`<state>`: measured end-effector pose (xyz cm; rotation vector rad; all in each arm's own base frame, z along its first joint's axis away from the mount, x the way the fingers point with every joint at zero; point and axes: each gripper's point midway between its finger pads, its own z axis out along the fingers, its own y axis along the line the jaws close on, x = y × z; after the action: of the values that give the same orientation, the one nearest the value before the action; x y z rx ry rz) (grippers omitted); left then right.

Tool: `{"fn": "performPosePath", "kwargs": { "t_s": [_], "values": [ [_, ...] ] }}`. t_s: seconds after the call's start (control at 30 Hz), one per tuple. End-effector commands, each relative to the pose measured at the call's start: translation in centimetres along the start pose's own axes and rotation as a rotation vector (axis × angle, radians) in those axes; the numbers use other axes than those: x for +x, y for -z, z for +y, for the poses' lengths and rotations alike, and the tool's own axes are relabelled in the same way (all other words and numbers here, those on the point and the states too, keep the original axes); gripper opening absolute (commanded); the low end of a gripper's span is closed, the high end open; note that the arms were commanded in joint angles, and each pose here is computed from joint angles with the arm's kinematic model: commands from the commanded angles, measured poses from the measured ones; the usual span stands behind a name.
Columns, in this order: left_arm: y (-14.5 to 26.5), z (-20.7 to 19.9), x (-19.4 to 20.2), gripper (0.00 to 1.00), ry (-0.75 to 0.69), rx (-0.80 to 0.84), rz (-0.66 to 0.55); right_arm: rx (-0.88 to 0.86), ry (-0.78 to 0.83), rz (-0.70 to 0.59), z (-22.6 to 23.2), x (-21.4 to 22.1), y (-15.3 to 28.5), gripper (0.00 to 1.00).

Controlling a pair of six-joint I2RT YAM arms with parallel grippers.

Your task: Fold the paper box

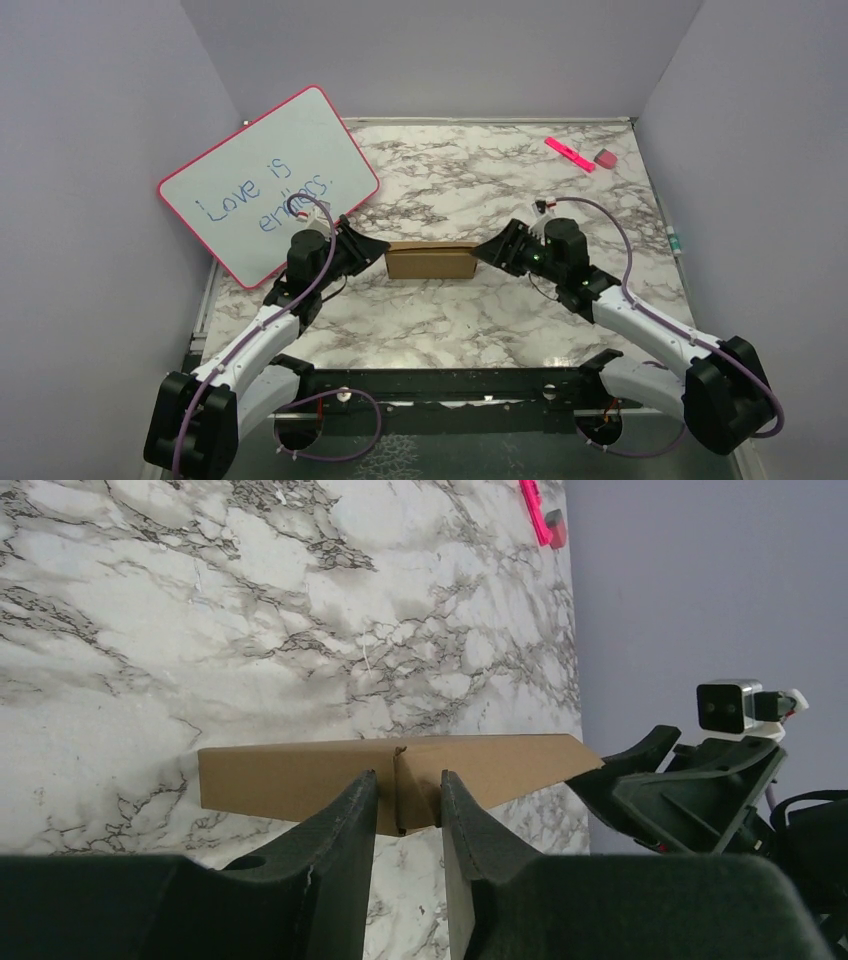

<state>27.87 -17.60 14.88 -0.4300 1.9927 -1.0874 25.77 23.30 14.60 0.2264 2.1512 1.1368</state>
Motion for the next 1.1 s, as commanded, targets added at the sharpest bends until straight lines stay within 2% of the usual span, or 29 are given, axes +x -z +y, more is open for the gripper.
{"fn": "performPosePath", "kwargs": {
  "t_s": [0.0,0.17,0.53,0.67,0.8,1.07],
  "values": [
    [0.5,5.3,2.8,0.29,-0.002,-0.168,0.070,-0.051,0.050,-0.060,2.2,-2.8,1.0,0.62],
    [0.3,5.9,3.2,0.29,-0.012,-0.183,0.088,-0.038,0.039,-0.094,1.6,-4.5,1.2,0.68],
    [0.1,6.5,3.4,0.29,-0.036,-0.201,0.101,-0.083,0.003,-0.016,0.9,-4.1,-0.8,0.65],
    [0.1,6.6,3.4,0.29,-0.041,-0.205,0.102,-0.092,-0.015,0.020,0.3,-3.1,-1.3,0.61],
    [0.1,6.6,3.4,0.29,-0.035,-0.204,0.102,-0.077,-0.010,0.044,-1.0,-1.8,-1.2,0.54],
    [-0.1,6.7,4.6,0.28,0.026,-0.161,0.126,-0.032,-0.004,0.078,-4.5,0.8,-1.1,0.45]
  ]
}}
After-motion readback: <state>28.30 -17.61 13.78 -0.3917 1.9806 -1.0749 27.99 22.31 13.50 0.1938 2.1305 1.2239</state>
